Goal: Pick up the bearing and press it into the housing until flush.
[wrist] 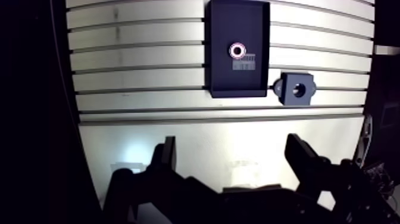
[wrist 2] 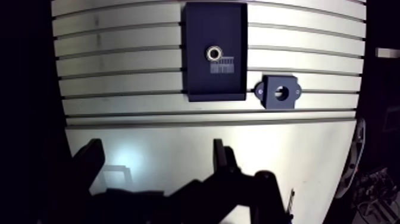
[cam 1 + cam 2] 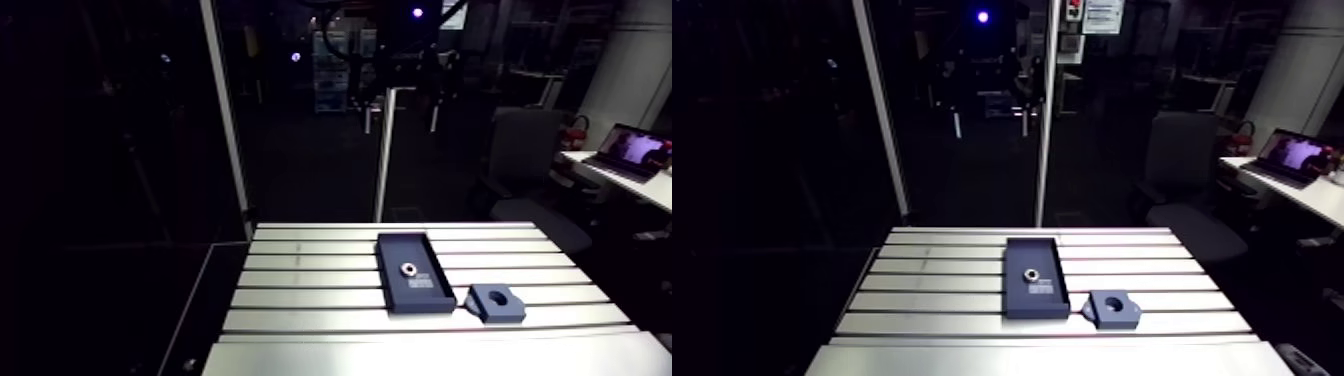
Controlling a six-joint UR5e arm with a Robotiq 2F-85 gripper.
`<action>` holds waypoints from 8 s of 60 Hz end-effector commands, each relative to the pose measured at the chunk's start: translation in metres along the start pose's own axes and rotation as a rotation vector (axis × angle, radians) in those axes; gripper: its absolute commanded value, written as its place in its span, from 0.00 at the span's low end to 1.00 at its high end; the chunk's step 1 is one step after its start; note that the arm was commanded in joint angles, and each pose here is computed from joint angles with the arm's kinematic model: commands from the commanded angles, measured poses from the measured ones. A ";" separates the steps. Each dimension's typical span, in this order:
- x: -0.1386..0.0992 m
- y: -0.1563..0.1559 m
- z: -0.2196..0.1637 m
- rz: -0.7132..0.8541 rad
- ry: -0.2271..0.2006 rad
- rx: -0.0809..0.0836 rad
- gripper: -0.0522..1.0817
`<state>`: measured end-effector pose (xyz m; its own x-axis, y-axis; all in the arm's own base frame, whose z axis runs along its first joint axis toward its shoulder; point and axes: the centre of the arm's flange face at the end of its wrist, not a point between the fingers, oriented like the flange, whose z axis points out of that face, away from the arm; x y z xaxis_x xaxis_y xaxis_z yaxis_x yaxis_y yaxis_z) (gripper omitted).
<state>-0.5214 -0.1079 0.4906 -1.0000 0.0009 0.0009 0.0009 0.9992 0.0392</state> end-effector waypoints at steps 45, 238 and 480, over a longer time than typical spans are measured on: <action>0.049 0.031 -0.005 -0.092 0.032 0.009 0.05; 0.042 0.074 0.289 -0.002 -0.070 0.032 0.39; 0.050 0.069 0.323 -0.024 -0.078 0.030 0.51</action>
<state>-0.5718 -0.0258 0.1711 -0.9969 -0.0210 -0.0763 -0.0216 0.9997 0.0083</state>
